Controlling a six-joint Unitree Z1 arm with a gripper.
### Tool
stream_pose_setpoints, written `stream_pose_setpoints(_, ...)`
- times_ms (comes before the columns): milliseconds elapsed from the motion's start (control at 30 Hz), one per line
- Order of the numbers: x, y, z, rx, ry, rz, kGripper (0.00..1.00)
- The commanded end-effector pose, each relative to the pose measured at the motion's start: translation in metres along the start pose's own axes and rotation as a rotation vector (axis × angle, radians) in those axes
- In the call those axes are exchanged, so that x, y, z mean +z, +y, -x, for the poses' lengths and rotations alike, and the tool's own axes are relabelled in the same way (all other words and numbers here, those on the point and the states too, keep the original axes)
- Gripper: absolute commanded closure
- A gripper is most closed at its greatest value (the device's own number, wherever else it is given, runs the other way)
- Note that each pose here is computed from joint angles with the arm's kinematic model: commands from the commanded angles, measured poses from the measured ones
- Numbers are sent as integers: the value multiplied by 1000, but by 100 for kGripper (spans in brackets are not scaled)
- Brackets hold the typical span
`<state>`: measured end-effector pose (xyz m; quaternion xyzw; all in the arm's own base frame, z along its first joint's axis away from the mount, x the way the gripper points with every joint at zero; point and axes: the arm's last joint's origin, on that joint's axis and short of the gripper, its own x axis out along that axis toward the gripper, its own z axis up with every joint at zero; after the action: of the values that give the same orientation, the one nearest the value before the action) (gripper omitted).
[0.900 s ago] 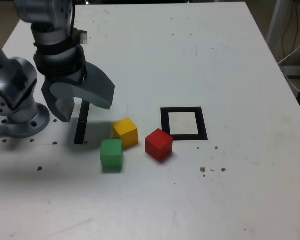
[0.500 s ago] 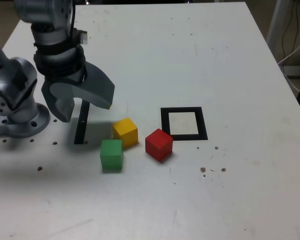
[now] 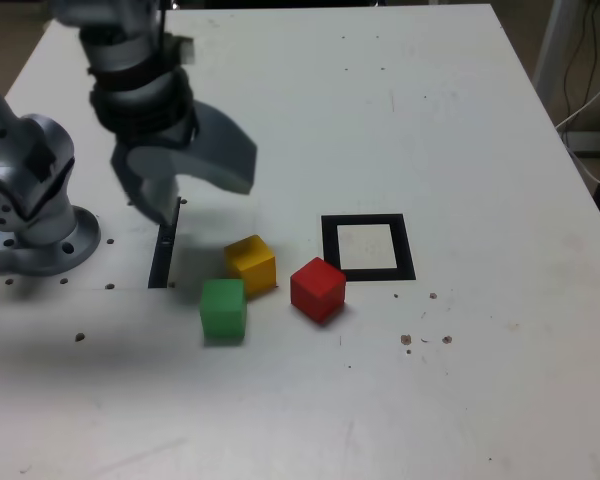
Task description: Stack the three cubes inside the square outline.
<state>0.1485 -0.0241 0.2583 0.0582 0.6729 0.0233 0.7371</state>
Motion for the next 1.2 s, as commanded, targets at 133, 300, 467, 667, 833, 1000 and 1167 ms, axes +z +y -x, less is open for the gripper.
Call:
stream_pose_setpoints(133, 39, -12, 26, -28, -46, -44, 0)
stream_pose_setpoints(300, 60, -28, 36, -65, -60, -51, 0)
stream_pose_setpoints(467, 80, -42, 37, -102, -70, 22, 0)
stream_pose_setpoints(667, 101, -58, 30, -134, -43, 178, 0)
stream_pose_setpoints(833, 108, -68, 20, -124, 1, 329, 0)
stream_pose_setpoints(1000, 115, -76, 13, -133, 58, 399, 1)
stream_pose_setpoints(1167, 121, -85, 9, -132, 91, 457, 1)
